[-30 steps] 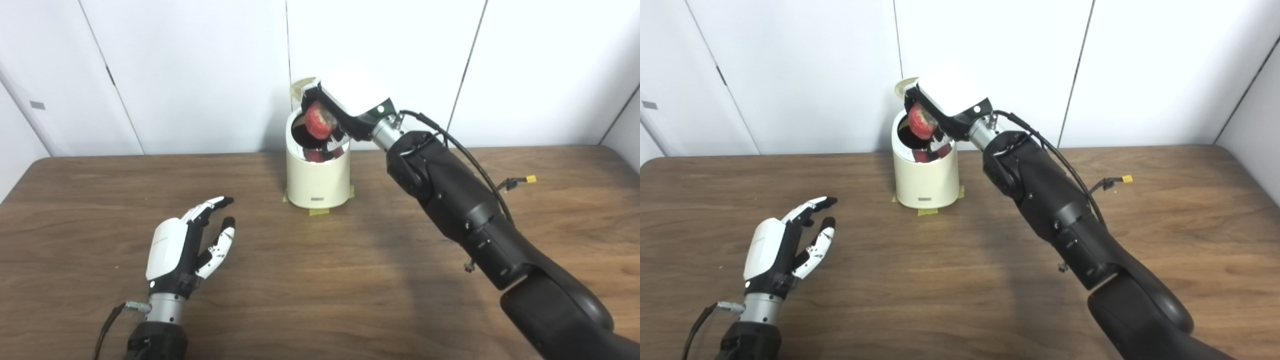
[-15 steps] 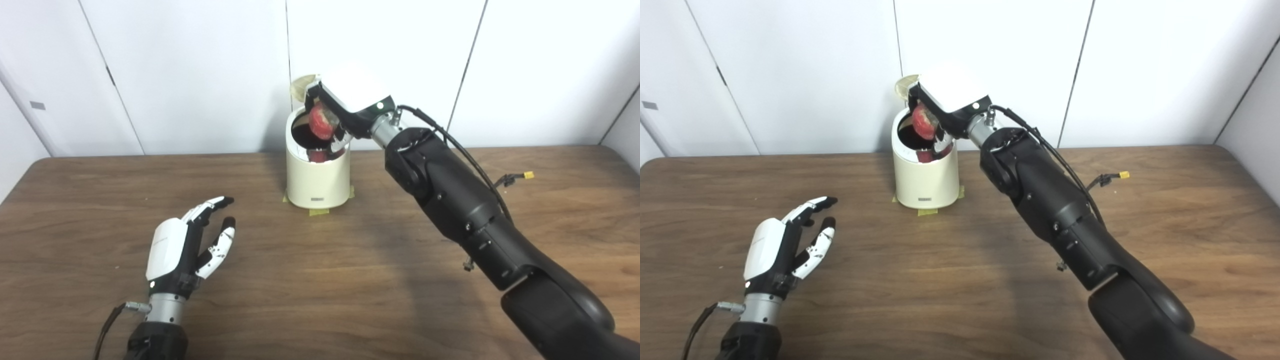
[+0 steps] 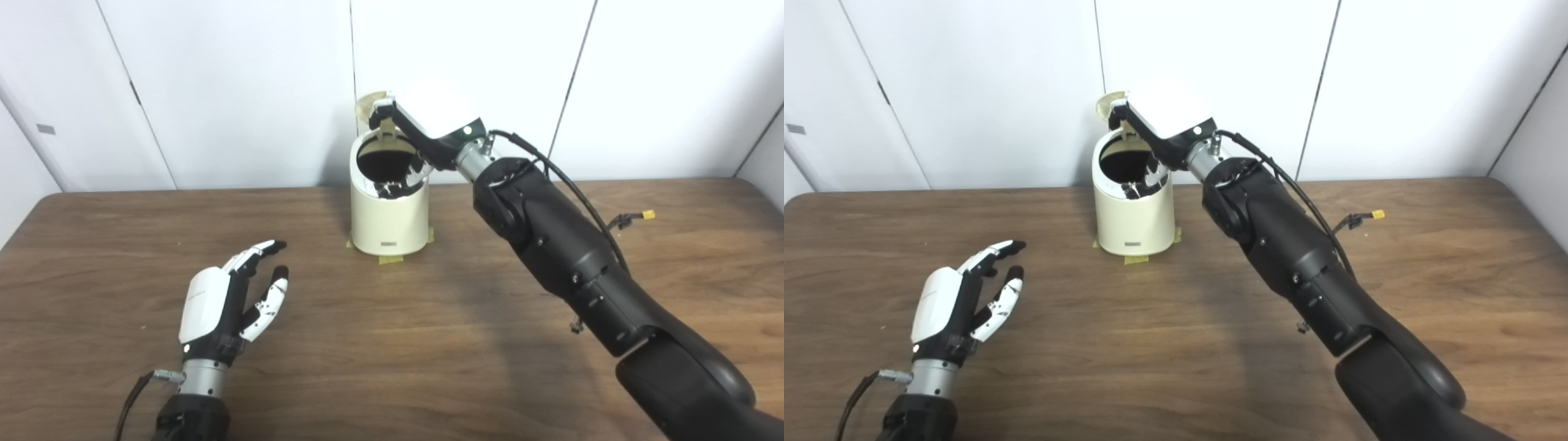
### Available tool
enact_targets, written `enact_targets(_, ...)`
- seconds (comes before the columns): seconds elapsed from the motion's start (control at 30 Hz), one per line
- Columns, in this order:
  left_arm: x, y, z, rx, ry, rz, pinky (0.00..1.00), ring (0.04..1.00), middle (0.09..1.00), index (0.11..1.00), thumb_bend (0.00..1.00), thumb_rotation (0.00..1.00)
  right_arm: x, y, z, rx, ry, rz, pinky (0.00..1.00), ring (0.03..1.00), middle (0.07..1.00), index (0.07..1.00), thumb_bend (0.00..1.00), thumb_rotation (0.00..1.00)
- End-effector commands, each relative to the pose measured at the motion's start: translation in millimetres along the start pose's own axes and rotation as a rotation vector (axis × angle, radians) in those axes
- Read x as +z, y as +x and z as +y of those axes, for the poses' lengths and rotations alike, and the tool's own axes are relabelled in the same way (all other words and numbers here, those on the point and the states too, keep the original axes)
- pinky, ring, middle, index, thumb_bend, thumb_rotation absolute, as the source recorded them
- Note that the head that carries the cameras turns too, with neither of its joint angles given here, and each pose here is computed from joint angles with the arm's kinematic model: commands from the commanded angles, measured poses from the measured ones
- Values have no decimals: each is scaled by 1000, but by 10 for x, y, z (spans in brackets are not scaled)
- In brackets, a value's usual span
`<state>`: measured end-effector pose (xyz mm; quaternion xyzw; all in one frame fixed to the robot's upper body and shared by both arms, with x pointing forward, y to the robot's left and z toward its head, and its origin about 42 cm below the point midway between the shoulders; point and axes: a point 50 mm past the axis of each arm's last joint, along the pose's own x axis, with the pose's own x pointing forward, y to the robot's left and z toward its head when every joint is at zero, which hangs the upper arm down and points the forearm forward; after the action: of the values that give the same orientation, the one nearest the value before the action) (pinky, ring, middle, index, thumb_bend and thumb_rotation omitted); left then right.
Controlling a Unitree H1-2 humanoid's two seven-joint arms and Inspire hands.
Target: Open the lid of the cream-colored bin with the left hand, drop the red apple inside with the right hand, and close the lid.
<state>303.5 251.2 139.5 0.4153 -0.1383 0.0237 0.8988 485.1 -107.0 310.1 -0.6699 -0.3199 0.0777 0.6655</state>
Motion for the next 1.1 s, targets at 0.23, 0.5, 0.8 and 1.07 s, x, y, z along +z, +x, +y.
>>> enact_targets(0.23, 76, 84, 66, 39, 1, -47, 701, 803, 793, 790, 259, 810, -100, 40, -254, -220, 43, -48, 365, 466, 609, 539, 900, 18)
enact_targets(0.5, 67, 85, 70, 40, 2, -45, 694, 800, 790, 787, 266, 815, -194, -130, -239, -409, 131, -60, 211, 300, 531, 439, 523, 6)
enact_targets(0.8, 42, 88, 81, 44, -1, -44, 688, 797, 789, 786, 267, 810, -266, -736, -189, -525, 291, 57, 194, 273, 510, 448, 519, 4)
enact_targets(1.07, 17, 102, 108, 45, -2, -43, 704, 800, 793, 789, 263, 811, -300, -1430, 162, -586, 598, 214, 242, 308, 483, 471, 520, 1)
